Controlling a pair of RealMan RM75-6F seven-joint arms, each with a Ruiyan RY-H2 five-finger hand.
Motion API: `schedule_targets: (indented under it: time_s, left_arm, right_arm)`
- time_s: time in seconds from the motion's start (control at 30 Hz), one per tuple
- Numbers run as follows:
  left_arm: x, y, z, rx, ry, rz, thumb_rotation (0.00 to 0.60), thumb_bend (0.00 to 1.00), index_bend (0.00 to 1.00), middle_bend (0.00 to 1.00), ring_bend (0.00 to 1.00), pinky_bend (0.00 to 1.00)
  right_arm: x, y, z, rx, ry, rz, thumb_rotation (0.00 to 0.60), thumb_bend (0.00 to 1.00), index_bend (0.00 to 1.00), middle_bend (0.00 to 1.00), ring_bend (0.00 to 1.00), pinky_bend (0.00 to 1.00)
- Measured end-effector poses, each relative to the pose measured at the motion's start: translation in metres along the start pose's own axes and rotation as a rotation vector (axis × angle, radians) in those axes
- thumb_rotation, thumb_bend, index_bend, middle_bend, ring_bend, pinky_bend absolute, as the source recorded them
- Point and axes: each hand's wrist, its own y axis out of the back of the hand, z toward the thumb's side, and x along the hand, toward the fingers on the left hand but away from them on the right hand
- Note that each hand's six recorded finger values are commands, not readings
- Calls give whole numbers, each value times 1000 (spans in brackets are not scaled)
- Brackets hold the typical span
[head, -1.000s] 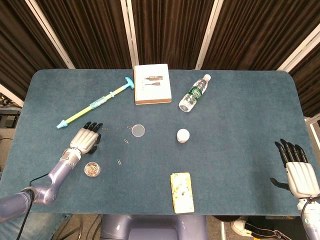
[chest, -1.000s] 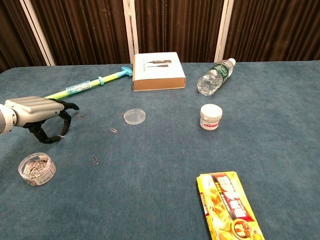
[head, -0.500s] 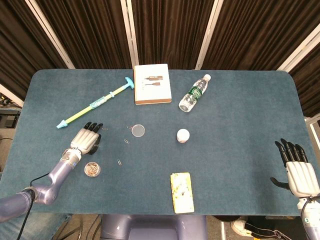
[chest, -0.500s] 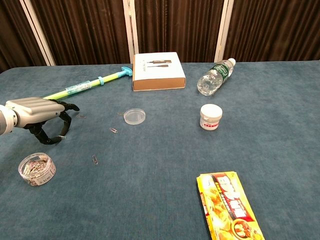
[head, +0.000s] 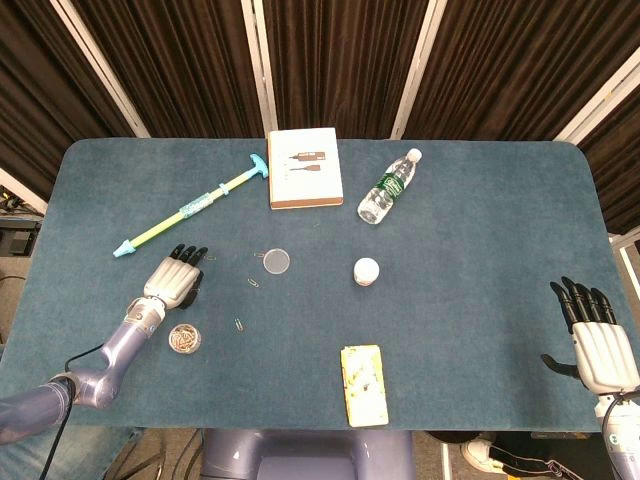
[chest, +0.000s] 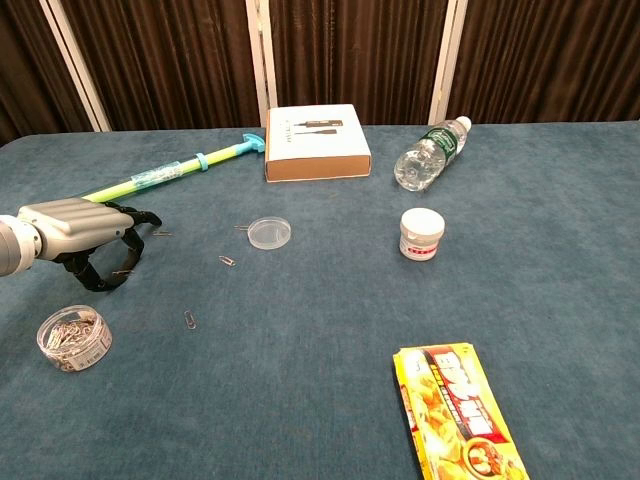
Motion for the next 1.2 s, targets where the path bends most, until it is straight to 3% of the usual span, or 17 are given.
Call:
schedule_targets:
  time_s: [0.27,0.77,1.2]
  left_arm:
    - [-4,8,-2,-21,-2,39,600,537,627,0,0,0]
    - [-39,35,-1,-55,-56,198,600,537,626,0,0,0]
    - [-96,17,24,-45,-232,167,600,533,624,0,0,0]
  right_arm:
    - [-1,-1,0,1,0,7,600,0,0,0,0,0]
    - [1,-3,2,5,4,13,600,0,0,0,0,0]
    - [3,-4,1,7,-3,17,600,0,0,0,0,0]
